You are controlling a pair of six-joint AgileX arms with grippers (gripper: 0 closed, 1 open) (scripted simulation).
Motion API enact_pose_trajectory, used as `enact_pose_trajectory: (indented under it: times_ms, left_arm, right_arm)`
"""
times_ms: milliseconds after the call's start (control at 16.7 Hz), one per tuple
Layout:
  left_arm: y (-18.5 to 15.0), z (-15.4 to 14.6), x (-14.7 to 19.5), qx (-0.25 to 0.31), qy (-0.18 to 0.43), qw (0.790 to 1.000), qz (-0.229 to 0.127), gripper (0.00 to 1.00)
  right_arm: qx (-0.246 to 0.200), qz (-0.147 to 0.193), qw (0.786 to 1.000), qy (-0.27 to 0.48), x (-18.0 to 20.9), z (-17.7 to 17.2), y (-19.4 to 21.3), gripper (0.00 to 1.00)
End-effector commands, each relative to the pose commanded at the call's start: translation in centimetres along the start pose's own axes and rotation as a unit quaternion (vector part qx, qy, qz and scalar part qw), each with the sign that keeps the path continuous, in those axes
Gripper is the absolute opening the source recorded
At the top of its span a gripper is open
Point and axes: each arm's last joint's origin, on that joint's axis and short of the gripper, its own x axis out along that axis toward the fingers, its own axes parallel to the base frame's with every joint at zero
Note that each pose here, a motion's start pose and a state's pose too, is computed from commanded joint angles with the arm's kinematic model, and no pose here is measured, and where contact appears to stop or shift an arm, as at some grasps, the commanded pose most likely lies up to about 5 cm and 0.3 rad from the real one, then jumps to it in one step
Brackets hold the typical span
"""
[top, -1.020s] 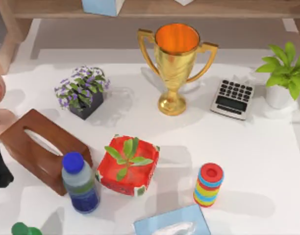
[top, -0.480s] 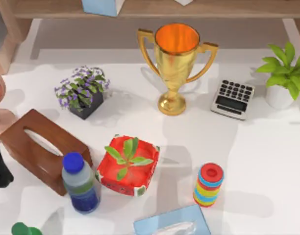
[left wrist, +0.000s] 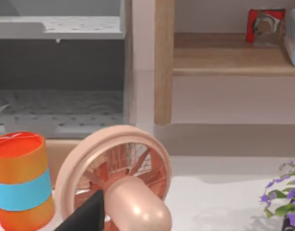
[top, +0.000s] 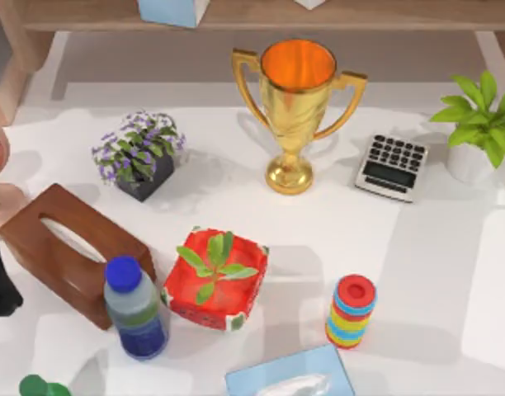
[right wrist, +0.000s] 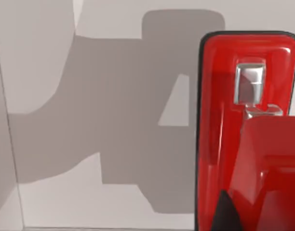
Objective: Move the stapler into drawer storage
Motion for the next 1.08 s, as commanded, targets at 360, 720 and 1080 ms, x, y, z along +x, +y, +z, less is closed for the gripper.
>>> enact_pose_trajectory:
  times_ms: [360, 720, 1080]
  left_arm:
    - [0.0, 0.0, 0.0, 0.000, 0.000, 1.000, 0.000, 1.00]
    - [0.0, 0.0, 0.0, 0.000, 0.000, 1.000, 0.000, 1.00]
    - [0.0, 0.0, 0.0, 0.000, 0.000, 1.000, 0.000, 1.00]
  right_arm:
    - [-0.001, 0.001, 1.000, 0.006, 0.4, 0.1, 0.2, 0.00]
    - [0.031, 0.008, 0.998, -0.046, -3.0, -0.3, -0.5, 0.00]
    - [0.055, 0.014, 0.995, -0.082, -6.5, -1.4, -0.9, 0.00]
